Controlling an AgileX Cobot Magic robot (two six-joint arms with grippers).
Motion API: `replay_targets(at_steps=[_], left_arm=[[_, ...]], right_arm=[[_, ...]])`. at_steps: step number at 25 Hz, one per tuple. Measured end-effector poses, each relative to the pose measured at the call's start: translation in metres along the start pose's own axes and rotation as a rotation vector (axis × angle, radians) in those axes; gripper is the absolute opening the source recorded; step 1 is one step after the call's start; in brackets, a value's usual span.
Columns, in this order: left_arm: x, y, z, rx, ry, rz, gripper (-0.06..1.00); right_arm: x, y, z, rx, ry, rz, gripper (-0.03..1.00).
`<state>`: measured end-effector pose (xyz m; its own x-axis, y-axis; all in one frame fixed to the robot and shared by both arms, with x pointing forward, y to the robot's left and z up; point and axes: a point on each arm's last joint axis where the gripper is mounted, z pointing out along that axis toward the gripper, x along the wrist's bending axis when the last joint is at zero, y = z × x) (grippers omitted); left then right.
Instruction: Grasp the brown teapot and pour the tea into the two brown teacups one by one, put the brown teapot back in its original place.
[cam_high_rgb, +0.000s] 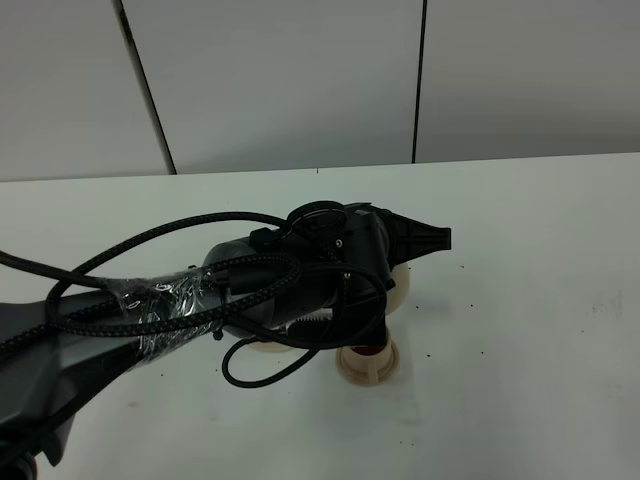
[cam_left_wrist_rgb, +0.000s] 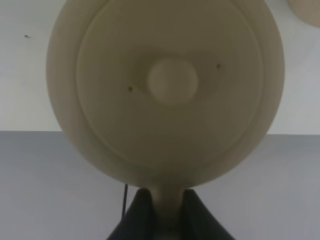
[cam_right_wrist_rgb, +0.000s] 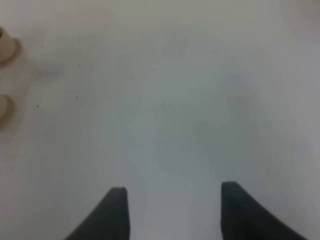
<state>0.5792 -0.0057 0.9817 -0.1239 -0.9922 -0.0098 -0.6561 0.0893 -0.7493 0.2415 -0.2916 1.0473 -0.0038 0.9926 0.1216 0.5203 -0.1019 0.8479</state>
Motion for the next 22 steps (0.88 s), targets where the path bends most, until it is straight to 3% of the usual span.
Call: replay_targets(at_steps=[22], left_arm=[[-0.011, 0.001, 0.003, -0.031, -0.067, -0.182, 0.17]], right_arm=[[0.000, 0.000, 0.000, 0.000, 0.000, 0.000, 0.41]])
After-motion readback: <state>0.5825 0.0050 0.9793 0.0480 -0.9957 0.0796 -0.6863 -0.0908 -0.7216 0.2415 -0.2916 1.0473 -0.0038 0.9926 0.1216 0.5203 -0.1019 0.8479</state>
